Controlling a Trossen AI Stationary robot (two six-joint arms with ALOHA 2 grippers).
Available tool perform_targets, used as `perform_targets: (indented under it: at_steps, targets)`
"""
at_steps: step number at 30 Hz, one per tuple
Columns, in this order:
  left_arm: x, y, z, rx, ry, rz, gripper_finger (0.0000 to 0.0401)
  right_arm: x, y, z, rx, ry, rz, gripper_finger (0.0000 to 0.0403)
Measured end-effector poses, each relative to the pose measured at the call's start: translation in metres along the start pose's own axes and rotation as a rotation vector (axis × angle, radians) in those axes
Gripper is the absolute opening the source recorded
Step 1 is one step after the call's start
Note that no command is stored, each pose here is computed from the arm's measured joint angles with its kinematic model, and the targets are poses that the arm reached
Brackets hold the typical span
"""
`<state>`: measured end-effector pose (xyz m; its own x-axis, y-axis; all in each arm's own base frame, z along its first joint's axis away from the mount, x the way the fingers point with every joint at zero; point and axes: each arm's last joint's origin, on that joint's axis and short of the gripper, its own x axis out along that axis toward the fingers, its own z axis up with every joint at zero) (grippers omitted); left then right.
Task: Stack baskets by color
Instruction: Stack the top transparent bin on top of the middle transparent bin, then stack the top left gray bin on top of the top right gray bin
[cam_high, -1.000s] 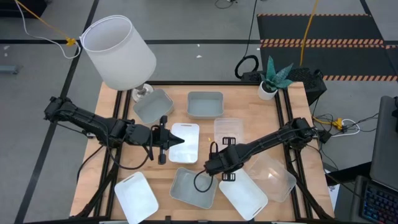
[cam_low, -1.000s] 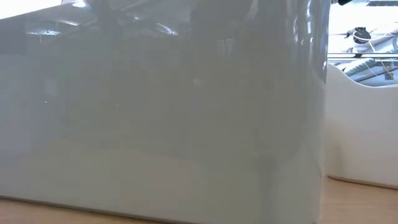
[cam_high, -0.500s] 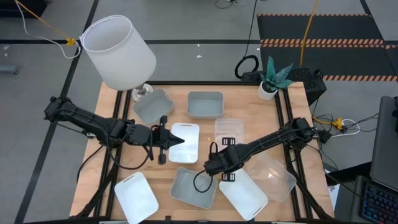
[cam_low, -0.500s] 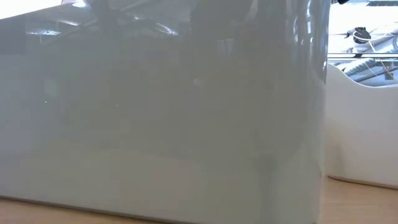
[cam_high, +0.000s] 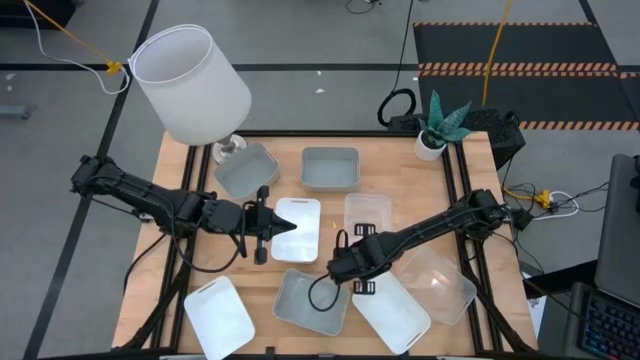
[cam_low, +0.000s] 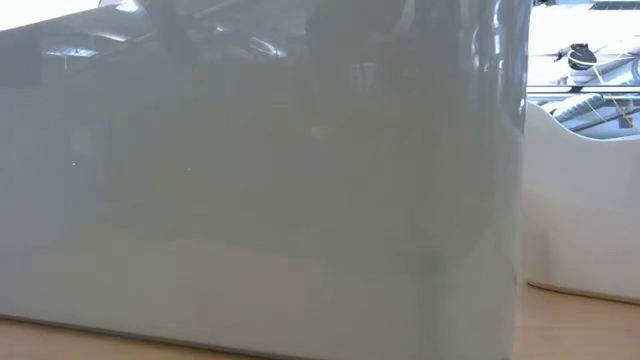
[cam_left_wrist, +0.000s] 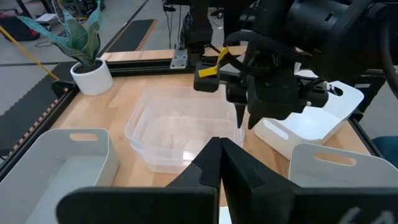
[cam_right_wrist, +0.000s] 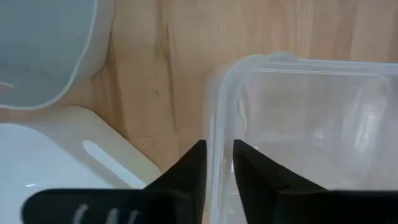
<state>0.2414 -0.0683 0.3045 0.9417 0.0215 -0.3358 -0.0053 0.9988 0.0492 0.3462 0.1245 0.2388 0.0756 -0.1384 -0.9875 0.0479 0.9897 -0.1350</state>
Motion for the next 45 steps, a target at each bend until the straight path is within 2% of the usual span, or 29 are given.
perform_targets:
  at_steps: [8, 16, 25, 34, 39, 43, 45]
  targets:
    - [0.000, 0.000, 0.000, 0.000, 0.000, 0.000, 0.0008, -0.012, -0.002, -0.004, 0.005, -0.043, -0.013, 0.0122]
    - [0.000, 0.000, 0.000, 0.000, 0.002, 0.000, 0.0008, -0.042, -0.006, -0.017, 0.032, -0.124, 0.017, 0.0134]
    - [-0.001, -0.005, -0.001, 0.003, 0.002, -0.018, 0.0008, -0.078, 0.007, -0.042, 0.051, -0.341, -0.146, 0.0131]
    - [-0.006, -0.018, -0.003, -0.042, 0.016, -0.068, 0.0008, -0.090, 0.032, -0.060, 0.011, -0.478, -0.260, 0.0130]
    - [-0.012, -0.033, -0.005, -0.120, 0.028, -0.127, 0.0008, -0.094, 0.046, -0.070, 0.012, -0.551, -0.308, 0.0130]
    - [-0.022, -0.051, -0.006, -0.080, 0.056, -0.188, 0.0008, -0.098, 0.058, -0.081, -0.025, -0.609, -0.347, 0.0130]
    - [-0.029, -0.059, -0.005, -0.077, 0.053, -0.183, 0.0008, -0.099, 0.062, -0.084, -0.039, -0.623, -0.357, 0.0130]
